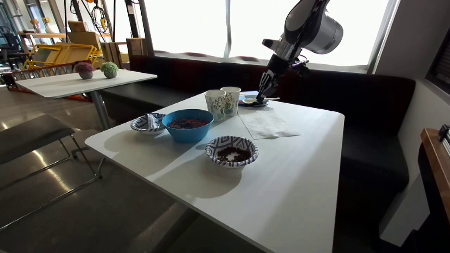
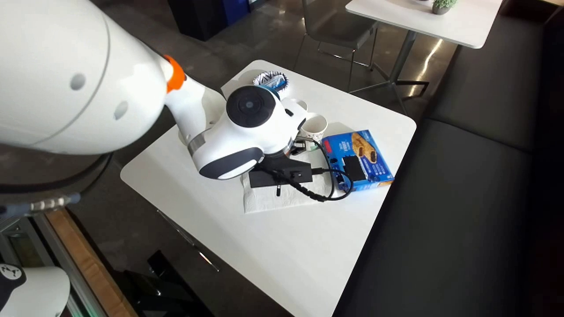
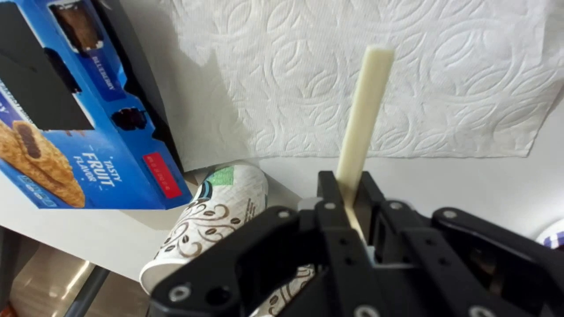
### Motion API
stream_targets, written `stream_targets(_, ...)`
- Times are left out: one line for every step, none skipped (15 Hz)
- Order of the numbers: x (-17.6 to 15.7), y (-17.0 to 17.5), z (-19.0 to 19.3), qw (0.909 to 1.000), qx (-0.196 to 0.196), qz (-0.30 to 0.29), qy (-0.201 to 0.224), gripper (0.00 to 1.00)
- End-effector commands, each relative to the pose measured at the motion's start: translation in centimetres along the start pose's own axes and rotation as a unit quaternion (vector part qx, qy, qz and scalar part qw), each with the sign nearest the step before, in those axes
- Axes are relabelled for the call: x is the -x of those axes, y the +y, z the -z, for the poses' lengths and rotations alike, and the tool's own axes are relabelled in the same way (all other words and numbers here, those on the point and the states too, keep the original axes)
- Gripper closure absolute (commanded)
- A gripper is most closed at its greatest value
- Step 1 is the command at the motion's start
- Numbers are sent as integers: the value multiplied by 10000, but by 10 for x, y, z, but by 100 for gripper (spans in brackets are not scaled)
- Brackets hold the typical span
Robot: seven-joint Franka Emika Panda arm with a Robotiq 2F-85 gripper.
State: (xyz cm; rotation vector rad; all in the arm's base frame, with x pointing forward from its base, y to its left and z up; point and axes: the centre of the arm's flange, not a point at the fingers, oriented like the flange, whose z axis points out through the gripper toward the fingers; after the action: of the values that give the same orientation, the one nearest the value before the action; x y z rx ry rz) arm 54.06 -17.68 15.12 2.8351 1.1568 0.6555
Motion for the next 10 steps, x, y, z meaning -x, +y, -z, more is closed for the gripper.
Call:
stream_targets(30,3,-14,9994,-108,56,323,96)
stream_targets(36,4,-16,9993,-108,47,341,96)
stream_targets(43,6,-20,9992,-127,27,384,96)
stream_targets(50,7,-23,9990,-135,46,423,96)
stream_targets(55,9,-25,9988,-174,45,448,96)
stream_targets(59,9,-31,9987,-194,48,467,96)
stream_targets(63,10,-35,9985,-216,76,487,96)
stream_targets(65,10,-40,9986,-221,88,480,96)
stream_targets(67,10,-44,9984,-256,97,490,96)
stream_targets(68,11,-49,9983,-246,132,504,96)
